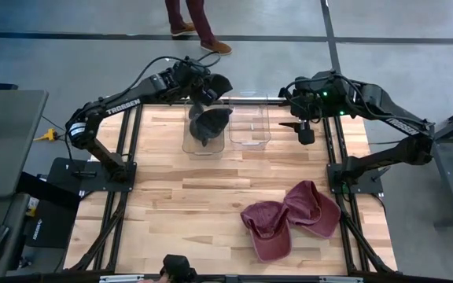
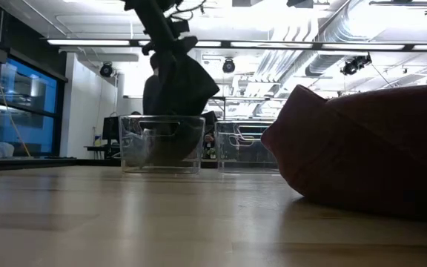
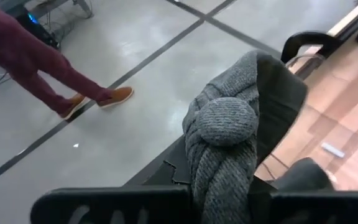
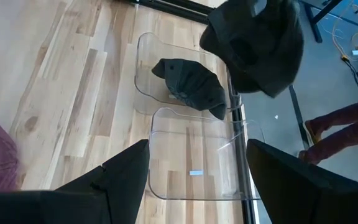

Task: Pick & Place hat
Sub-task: Put the black cap into the left transparent bin

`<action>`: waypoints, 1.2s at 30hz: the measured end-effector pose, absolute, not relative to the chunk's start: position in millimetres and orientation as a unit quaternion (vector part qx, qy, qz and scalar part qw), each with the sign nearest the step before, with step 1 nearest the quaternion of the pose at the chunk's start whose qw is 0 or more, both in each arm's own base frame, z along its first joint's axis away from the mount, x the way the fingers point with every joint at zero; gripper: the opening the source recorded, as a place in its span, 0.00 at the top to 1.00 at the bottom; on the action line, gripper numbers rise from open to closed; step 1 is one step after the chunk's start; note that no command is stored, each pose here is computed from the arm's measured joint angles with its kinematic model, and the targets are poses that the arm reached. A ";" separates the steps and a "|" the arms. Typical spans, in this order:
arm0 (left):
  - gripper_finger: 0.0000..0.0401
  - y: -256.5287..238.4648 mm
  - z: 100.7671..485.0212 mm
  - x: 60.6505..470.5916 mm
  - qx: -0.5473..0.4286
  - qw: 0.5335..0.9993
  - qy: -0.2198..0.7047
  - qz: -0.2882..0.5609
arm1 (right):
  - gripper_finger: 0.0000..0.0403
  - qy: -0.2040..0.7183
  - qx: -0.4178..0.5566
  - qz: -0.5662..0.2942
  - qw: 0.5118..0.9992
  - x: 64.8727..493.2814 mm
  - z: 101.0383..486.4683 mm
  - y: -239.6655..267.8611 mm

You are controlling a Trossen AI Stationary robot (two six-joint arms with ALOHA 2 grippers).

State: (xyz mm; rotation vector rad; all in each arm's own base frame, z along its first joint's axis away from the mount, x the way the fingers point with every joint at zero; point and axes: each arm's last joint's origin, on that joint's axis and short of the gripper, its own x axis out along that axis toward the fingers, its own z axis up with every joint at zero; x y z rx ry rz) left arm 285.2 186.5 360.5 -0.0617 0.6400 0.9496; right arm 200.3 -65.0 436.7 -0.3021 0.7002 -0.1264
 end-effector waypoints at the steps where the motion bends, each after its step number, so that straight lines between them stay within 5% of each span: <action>1: 1.00 187.4 357.0 286.6 -0.030 0.837 0.310 0.450 | 0.34 0.341 -0.147 -0.062 0.926 200.3 436.7 -65.0; 12: 1.00 198.8 336.8 292.1 -0.067 0.836 0.323 0.438 | 0.35 0.340 -0.145 -0.060 0.927 200.4 436.8 -64.9; 21: 1.00 196.9 282.0 283.4 -0.116 0.823 0.372 0.414 | 0.34 0.339 -0.146 -0.054 0.928 200.5 436.8 -64.5; 36: 1.00 180.6 262.6 288.7 -0.197 0.858 0.387 0.274 | 0.35 0.336 -0.149 -0.055 0.928 200.9 437.3 -64.7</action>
